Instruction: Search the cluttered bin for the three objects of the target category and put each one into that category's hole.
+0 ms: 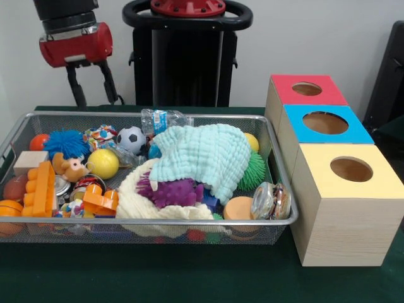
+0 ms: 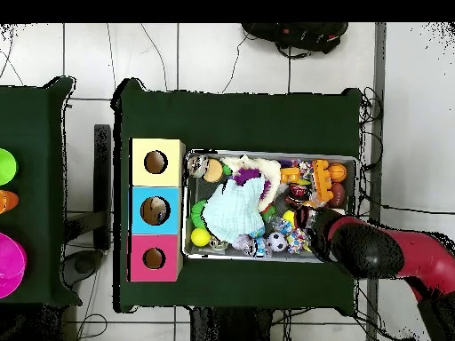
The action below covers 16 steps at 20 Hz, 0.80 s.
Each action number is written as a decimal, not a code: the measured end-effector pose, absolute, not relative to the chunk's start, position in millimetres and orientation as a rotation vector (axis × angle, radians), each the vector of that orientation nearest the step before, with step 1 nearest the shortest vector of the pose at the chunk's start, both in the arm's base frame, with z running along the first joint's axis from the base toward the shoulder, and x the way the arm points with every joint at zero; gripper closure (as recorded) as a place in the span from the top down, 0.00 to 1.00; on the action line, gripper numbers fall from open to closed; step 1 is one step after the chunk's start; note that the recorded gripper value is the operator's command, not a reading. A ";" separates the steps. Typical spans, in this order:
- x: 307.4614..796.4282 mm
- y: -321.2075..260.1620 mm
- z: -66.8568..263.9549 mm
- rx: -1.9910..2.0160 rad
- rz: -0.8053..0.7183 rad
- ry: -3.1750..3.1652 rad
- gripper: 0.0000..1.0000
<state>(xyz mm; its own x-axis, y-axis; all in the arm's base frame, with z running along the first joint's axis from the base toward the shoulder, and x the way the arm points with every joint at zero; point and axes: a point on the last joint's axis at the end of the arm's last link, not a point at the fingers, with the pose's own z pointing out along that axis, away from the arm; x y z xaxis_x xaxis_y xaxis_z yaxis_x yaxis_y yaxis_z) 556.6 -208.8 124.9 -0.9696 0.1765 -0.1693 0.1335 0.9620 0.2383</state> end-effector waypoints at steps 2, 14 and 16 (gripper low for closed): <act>557.7 -206.3 124.2 0.188 0.339 2.925 1.00; 557.2 -147.3 86.9 -0.281 0.388 2.891 1.00; 558.1 -144.8 86.2 -0.308 0.386 2.882 1.00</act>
